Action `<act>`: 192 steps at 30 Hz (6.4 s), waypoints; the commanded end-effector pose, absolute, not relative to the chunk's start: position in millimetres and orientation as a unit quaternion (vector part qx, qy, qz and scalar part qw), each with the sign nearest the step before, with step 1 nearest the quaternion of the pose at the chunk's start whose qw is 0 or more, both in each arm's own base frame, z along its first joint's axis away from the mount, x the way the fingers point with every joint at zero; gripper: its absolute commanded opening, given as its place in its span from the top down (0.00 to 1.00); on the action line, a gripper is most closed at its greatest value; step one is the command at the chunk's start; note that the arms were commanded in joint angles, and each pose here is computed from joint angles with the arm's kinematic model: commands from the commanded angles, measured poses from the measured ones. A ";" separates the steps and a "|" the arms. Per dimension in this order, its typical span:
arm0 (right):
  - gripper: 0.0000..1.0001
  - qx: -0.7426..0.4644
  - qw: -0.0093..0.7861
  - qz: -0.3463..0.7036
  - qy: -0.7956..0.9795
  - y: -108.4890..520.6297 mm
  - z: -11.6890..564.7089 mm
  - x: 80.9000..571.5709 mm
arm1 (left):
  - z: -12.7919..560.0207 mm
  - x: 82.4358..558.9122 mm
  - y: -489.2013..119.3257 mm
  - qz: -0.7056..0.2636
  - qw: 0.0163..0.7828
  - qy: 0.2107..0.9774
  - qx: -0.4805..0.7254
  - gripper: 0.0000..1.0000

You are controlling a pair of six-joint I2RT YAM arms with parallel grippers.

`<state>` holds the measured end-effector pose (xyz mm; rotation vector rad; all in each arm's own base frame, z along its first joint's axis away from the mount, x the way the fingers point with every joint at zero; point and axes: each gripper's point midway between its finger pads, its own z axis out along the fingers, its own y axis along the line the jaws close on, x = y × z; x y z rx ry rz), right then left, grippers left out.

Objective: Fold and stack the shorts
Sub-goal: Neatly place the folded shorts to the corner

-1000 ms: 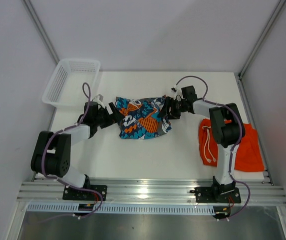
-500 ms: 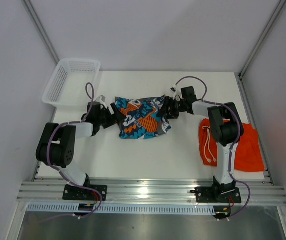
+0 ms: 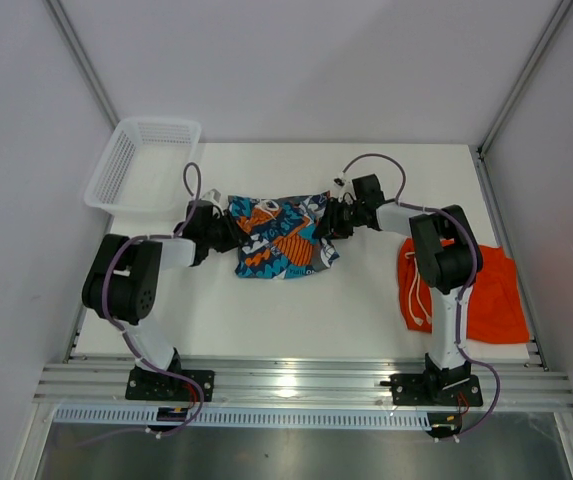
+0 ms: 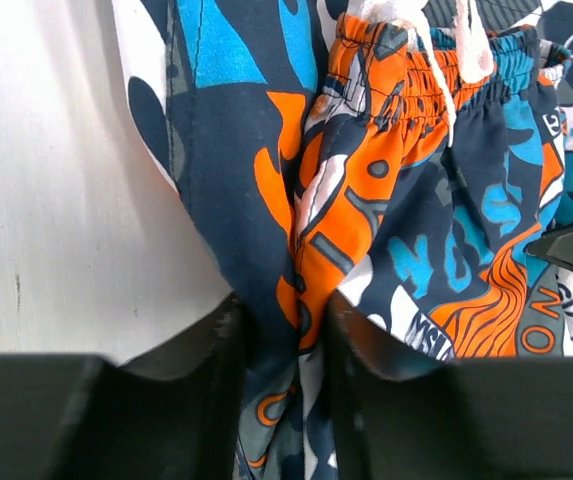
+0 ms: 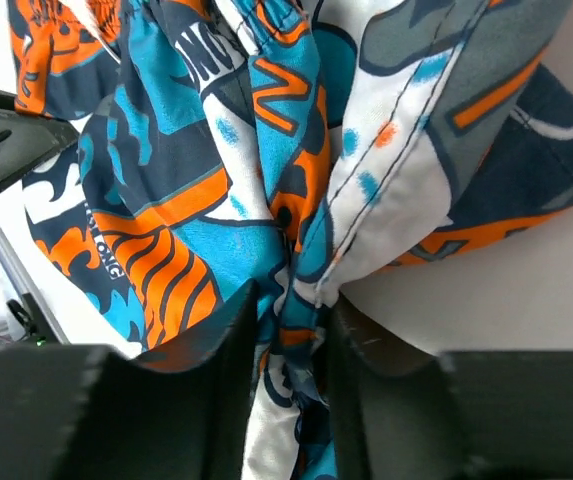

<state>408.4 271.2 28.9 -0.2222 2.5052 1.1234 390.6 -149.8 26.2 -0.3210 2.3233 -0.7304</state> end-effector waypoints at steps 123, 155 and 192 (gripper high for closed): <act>0.07 0.287 0.545 0.412 0.672 -12.5 205.7 306.6 | 147.4 264.4 -535.6 -0.426 0.394 0.809 0.095 0.15; 0.05 0.306 0.541 0.440 0.648 2.2 189.7 299.4 | 169.2 275.5 -505.5 -0.408 0.422 0.805 0.087 0.15; 0.03 0.275 0.545 0.402 0.682 -13.9 197.0 319.1 | 165.8 269.2 -517.8 -0.430 0.407 0.796 0.127 0.16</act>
